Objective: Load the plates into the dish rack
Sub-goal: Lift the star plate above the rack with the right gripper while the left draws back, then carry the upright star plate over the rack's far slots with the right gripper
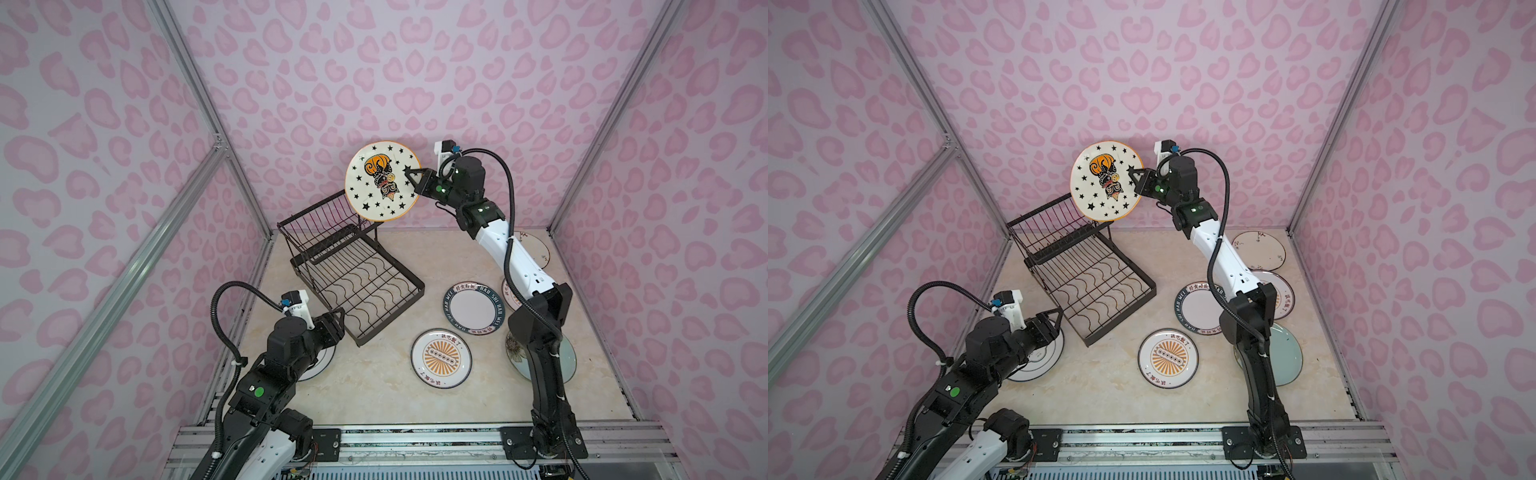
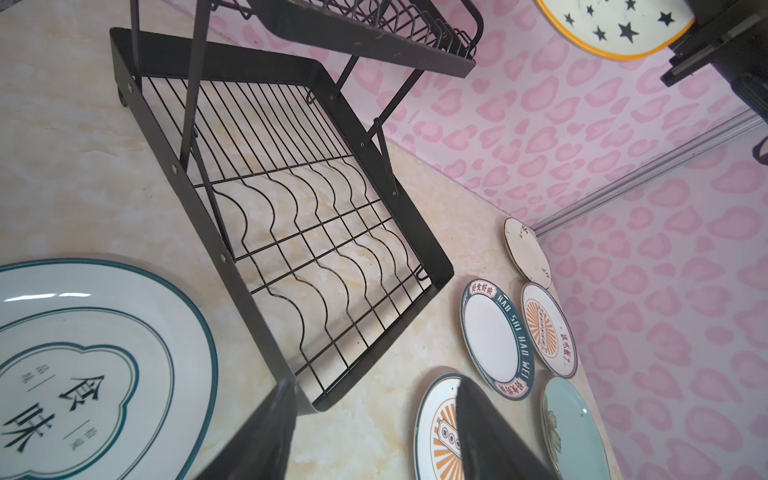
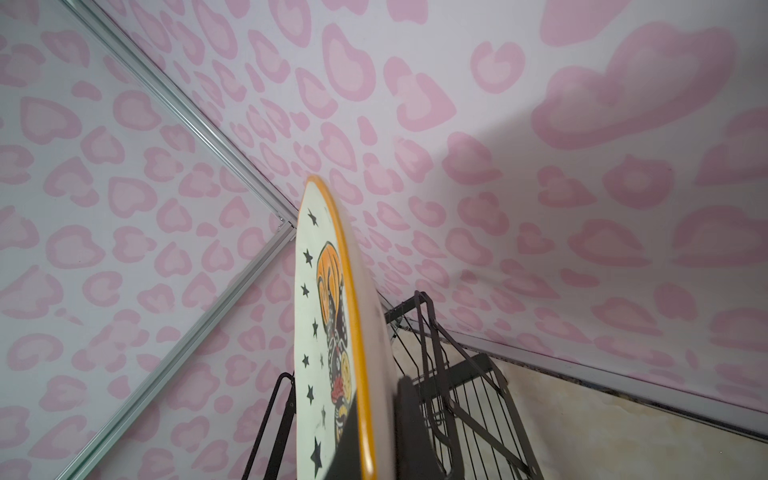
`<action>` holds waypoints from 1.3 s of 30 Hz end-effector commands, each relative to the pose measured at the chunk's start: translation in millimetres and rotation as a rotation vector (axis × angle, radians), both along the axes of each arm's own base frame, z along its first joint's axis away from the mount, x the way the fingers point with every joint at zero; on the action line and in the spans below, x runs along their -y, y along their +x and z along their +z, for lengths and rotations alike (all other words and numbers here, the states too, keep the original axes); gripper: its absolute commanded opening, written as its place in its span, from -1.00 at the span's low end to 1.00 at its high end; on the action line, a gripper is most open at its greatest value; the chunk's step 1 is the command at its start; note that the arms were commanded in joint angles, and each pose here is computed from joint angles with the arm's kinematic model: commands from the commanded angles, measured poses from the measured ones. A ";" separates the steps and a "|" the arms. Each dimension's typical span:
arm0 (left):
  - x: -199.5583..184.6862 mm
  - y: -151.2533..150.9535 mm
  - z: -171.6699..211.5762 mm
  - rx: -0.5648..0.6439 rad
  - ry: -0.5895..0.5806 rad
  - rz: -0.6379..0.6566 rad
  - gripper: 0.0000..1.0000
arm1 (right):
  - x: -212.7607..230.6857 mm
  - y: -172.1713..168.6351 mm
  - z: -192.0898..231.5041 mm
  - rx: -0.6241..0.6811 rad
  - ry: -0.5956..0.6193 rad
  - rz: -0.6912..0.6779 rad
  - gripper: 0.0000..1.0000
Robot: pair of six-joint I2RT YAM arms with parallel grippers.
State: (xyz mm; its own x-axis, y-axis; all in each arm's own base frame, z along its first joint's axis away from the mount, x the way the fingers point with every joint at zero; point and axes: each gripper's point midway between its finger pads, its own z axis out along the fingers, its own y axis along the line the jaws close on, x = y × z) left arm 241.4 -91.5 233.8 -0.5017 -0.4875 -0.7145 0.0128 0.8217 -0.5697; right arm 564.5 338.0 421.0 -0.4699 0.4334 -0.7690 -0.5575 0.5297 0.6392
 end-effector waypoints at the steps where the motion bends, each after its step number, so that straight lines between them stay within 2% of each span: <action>1: -2.6 -0.5 -2.2 -0.007 0.006 0.012 0.26 | -8.8 10.3 16.6 0.040 0.091 -0.014 -1.00; 6: -3.8 -3.3 -0.9 0.000 -0.007 0.016 0.26 | -16.9 25.8 4.1 0.040 0.164 -0.032 -1.00; 14: -8.4 -7.3 -3.3 -0.007 0.002 0.031 0.26 | -36.7 25.9 -1.2 0.078 0.212 -0.027 -1.00; 39: -15.3 -17.8 -5.5 -0.023 -0.017 0.056 0.26 | -65.9 5.1 14.8 0.281 0.111 -0.228 -1.00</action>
